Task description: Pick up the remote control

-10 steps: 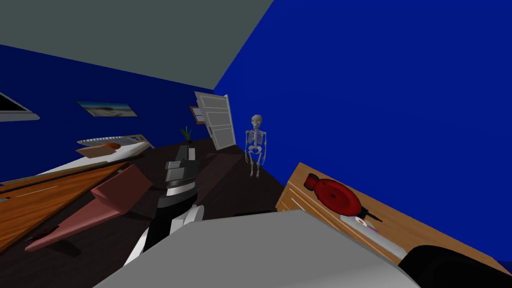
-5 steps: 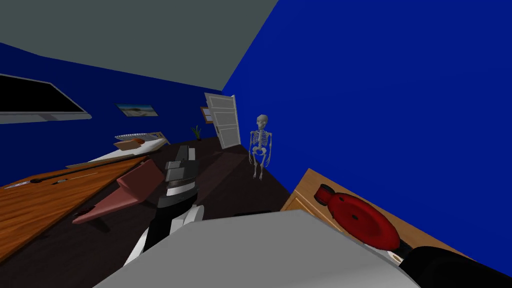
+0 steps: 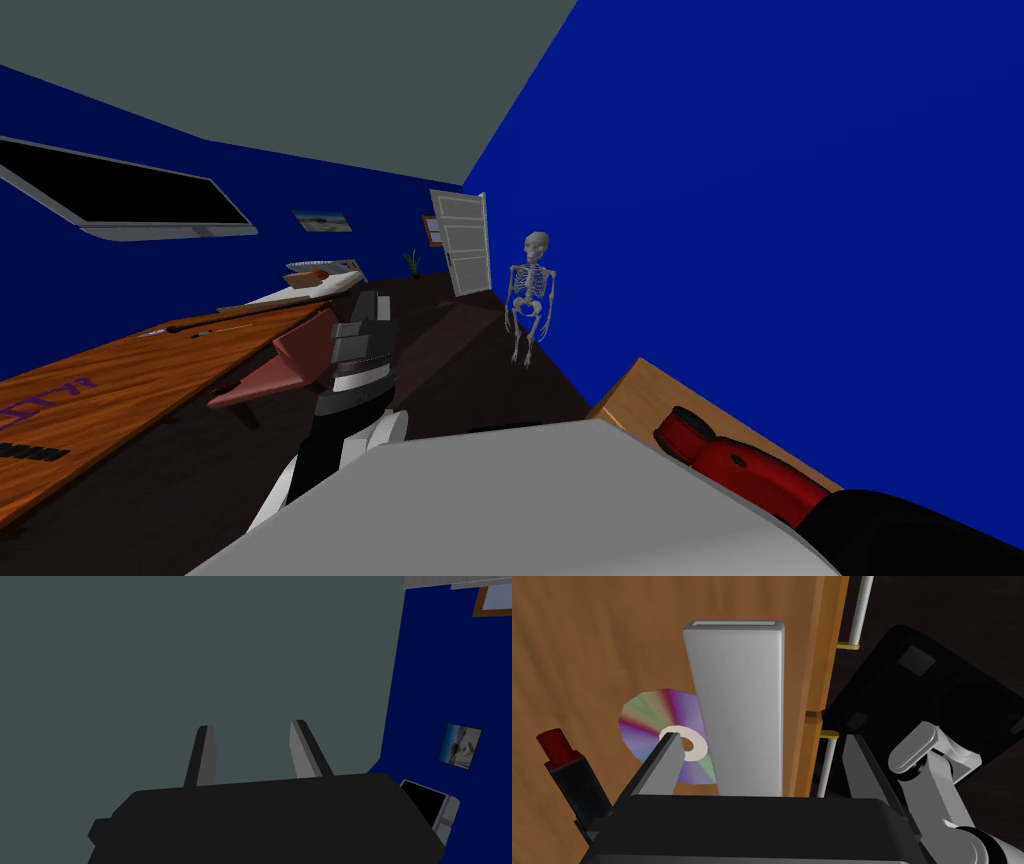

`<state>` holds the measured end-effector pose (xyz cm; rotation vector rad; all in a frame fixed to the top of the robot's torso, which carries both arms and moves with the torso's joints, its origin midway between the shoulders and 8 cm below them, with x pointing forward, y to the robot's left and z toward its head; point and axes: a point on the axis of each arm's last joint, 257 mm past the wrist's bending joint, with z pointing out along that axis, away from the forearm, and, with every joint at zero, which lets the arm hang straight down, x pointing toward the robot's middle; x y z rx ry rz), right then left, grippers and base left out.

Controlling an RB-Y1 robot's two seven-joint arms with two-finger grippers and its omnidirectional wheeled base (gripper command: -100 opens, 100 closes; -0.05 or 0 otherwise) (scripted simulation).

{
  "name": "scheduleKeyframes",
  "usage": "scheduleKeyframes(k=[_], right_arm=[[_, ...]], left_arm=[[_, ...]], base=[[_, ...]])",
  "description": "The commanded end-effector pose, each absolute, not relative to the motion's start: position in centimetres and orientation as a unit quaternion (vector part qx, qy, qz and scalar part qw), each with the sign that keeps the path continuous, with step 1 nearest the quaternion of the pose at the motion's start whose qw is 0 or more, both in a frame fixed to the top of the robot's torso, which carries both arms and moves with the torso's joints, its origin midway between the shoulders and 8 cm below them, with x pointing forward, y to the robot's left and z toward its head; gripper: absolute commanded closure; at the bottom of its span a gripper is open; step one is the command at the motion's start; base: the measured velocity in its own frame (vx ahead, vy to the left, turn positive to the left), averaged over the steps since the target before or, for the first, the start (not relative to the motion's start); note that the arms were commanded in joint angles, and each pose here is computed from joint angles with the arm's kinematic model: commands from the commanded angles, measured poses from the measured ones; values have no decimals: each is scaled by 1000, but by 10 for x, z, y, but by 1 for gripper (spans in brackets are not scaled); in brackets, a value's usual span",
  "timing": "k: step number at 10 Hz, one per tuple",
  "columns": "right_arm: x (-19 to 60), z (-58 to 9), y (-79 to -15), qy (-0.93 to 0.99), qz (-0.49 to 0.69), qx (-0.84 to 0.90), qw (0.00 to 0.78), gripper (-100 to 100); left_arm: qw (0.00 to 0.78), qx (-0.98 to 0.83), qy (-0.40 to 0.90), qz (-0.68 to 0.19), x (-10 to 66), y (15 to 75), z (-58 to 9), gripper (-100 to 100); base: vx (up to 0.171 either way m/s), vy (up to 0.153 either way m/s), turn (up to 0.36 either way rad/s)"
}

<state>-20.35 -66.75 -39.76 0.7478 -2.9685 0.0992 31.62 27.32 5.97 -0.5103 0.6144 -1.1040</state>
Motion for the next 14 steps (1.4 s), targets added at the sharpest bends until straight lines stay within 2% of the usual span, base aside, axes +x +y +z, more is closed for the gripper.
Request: scheduleKeyframes(k=[1,2,3,4,7,8,12,13,14], right_arm=[[-200,-417,-645,-969,13,245,25,-100],[-204,-405,-655,-969,21,244,32,-100],[-204,-406,-654,-969,19,245,31,0],[-207,-419,-646,-970,20,240,30,-100],[-207,-428,-639,-971,19,237,29,-100],[-208,-429,-638,-971,20,238,29,100],[-208,-429,-638,-971,19,237,29,100],[-208,-429,-638,-971,19,237,29,0],[-206,-417,-647,-970,20,241,30,100]], left_arm=[[777,-236,284,-510,316,273,60,0],[777,-236,284,-510,316,273,60,0],[777,-236,284,-510,316,273,60,0],[777,-236,284,-510,316,273,60,0],[777,-236,284,-510,316,273,60,0],[777,-236,284,-510,316,273,60,0],[777,-236,284,-510,316,273,60,0],[777,-236,284,-510,316,273,60,0],[777,-236,284,-510,316,273,60,0]], base=[[133,-100,144],[47,-38,29],[11,-9,1],[-8,-26,67],[-21,-38,40],[0,0,0],[0,0,0],[0,0,0],[18,33,-75]])
